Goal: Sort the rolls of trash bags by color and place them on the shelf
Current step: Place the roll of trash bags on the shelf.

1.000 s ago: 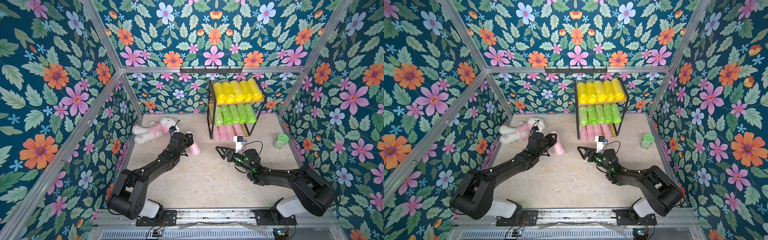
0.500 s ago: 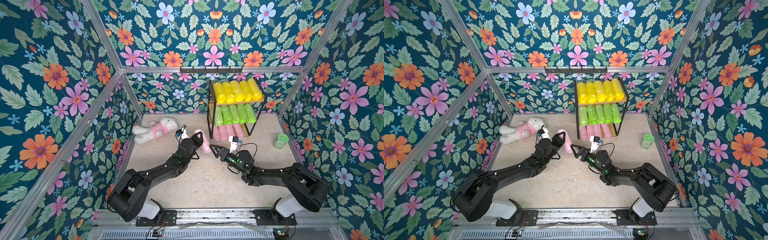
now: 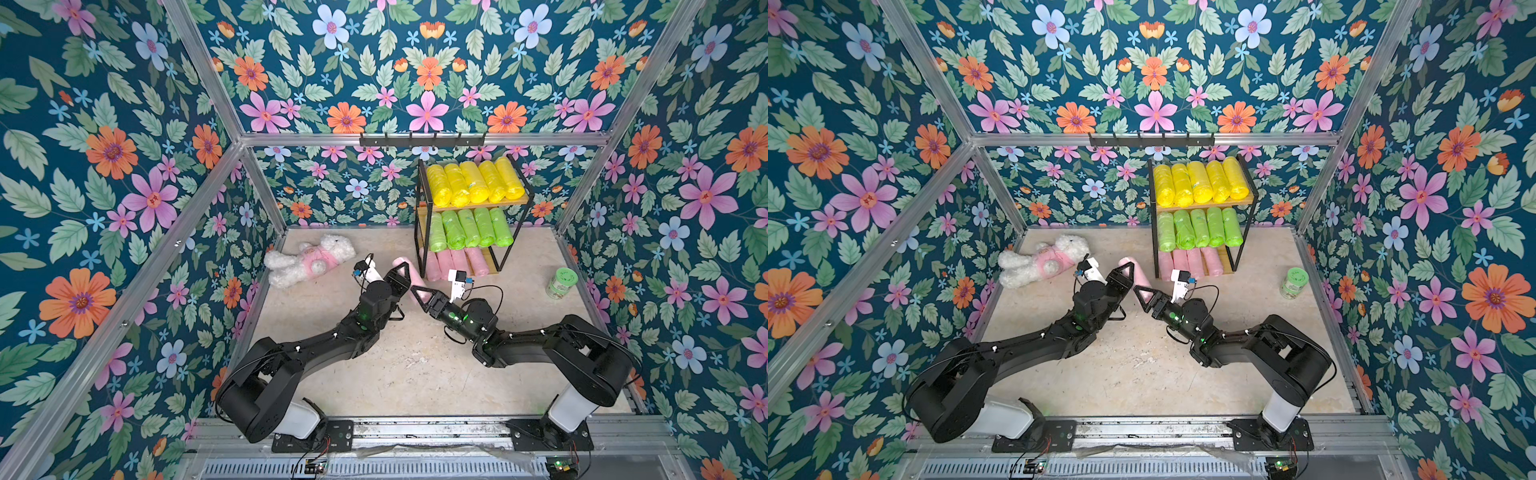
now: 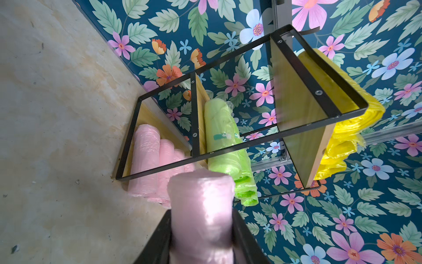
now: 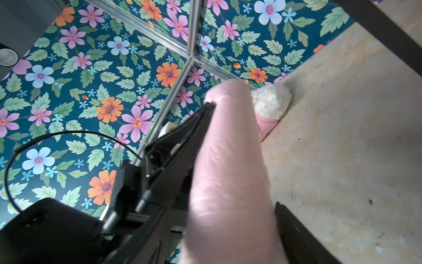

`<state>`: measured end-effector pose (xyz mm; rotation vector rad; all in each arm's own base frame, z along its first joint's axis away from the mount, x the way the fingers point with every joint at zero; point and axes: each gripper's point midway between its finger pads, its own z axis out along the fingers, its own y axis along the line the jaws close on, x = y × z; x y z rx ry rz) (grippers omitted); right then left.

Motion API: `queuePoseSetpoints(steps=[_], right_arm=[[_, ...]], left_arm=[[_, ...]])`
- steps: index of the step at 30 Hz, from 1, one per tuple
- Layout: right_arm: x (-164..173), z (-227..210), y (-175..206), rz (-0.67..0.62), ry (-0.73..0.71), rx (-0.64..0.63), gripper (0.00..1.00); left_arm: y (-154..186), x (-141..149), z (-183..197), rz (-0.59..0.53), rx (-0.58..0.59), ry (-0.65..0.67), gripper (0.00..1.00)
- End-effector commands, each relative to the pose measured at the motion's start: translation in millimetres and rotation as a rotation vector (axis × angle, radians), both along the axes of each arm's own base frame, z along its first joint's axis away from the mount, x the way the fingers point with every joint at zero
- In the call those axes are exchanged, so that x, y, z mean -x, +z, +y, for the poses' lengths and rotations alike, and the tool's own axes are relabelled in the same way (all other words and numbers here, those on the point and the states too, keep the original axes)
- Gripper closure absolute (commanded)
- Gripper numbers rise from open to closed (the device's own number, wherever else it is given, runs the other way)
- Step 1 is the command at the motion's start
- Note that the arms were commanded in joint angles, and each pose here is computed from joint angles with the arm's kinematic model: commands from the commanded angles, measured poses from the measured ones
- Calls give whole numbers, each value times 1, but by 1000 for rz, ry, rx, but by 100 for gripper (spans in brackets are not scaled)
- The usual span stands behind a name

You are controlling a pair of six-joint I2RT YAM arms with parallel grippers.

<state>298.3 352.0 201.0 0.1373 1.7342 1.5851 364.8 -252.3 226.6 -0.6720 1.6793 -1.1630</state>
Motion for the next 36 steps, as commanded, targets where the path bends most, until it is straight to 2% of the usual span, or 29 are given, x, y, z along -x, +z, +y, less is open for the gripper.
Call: queuePoseSetpoints(steps=[1,9,13,17,23,25,29,36], right_arm=[[1,3,14,-21,16,-58,35],[-3,1,17,-20,-5,-75,54],[-4,0,21,-32,-15,-66,60],[-7,-7,20,-32,-32,-59,64],[-8,-11,17,-44,-24,-23,66],[-6,-16,19,-59,-26,2,66],[-4,-30,-2,-44,-30,88,68],[6,-74,-58,21,-33,280,68]], left_arm=[[15,-1,1,-48,46,15,71],[14,2,3,-51,40,22,70],[13,3,3,-49,38,21,67],[9,4,7,-44,20,30,56],[-1,7,12,-30,-52,40,33],[-2,10,13,-37,-96,24,26],[-7,20,21,-39,-220,1,19],[-17,26,37,-43,-535,-83,11]])
